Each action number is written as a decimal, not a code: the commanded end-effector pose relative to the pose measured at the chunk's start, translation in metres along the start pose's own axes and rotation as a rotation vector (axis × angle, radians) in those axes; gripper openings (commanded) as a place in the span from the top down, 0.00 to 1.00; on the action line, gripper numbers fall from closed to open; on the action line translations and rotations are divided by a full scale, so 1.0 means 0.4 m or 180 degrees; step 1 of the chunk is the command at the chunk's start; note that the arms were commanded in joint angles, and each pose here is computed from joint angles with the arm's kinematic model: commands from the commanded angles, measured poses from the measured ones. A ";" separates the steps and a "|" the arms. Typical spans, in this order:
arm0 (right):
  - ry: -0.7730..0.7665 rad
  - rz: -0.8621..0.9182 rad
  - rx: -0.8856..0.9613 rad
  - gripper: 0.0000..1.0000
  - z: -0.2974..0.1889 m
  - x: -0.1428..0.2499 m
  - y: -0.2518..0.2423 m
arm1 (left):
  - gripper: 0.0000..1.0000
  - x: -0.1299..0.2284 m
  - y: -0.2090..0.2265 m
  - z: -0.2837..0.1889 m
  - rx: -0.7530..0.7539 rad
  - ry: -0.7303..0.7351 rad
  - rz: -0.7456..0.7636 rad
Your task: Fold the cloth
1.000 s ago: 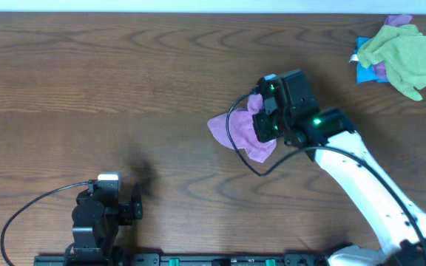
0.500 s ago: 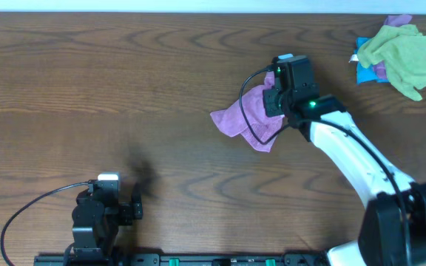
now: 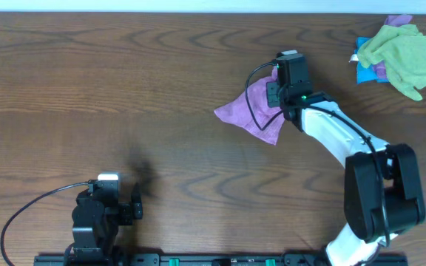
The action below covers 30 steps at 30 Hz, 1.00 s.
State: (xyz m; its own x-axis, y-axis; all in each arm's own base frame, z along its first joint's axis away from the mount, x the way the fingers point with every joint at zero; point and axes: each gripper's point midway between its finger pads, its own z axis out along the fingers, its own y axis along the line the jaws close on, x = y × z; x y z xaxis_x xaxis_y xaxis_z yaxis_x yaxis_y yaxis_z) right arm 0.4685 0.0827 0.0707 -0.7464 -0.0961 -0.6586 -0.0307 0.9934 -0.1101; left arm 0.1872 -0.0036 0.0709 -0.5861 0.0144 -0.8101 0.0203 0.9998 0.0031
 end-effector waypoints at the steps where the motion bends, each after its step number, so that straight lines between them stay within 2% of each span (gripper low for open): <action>1: -0.0047 0.0145 0.0299 0.99 0.009 -0.007 -0.068 | 0.05 0.025 0.002 0.005 -0.0021 0.0104 0.0030; 9: -0.0117 0.0399 0.0570 0.98 0.016 -0.021 -0.166 | 0.05 0.025 0.003 0.005 -0.0023 0.0104 0.0030; 12: -0.0179 0.0449 0.0591 0.81 0.017 -0.032 -0.179 | 0.05 0.025 0.002 0.005 -0.0021 0.0104 0.0030; 13: -0.0214 0.0459 0.0588 0.70 0.016 -0.039 -0.179 | 0.05 0.025 0.003 0.005 -0.0023 0.0104 0.0030; 14: -0.0247 0.0467 0.0583 0.50 0.016 -0.046 -0.179 | 0.05 0.025 0.003 0.005 -0.0023 0.0104 0.0030; 15: -0.0280 0.0472 0.0576 0.40 0.015 -0.052 -0.177 | 0.05 0.025 0.003 0.005 -0.0023 0.0104 0.0030; 17: -0.0349 0.0470 0.0549 0.27 0.012 -0.067 -0.165 | 0.05 0.025 0.003 0.005 -0.0023 0.0104 0.0030; 19: -0.0402 0.0441 0.0467 0.23 0.000 -0.087 -0.138 | 0.05 0.025 0.002 0.005 -0.0021 0.0104 0.0030; 25: -0.0634 0.0384 0.0262 0.20 -0.092 -0.159 -0.059 | 0.05 0.025 0.003 0.005 -0.0023 0.0104 0.0030; 30: -0.0569 0.0612 0.0243 0.19 -0.179 -0.154 -0.059 | 0.05 0.025 0.002 0.005 -0.0021 0.0104 0.0030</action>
State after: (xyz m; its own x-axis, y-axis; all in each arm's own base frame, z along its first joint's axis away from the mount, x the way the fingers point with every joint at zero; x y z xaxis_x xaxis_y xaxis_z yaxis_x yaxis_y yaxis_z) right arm 0.4694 0.0716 0.1302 -0.6620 -0.0071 -0.7494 0.0940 0.9913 -0.0924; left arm 0.1873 -0.0036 0.0709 -0.5858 0.0144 -0.8103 0.0203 0.9998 0.0030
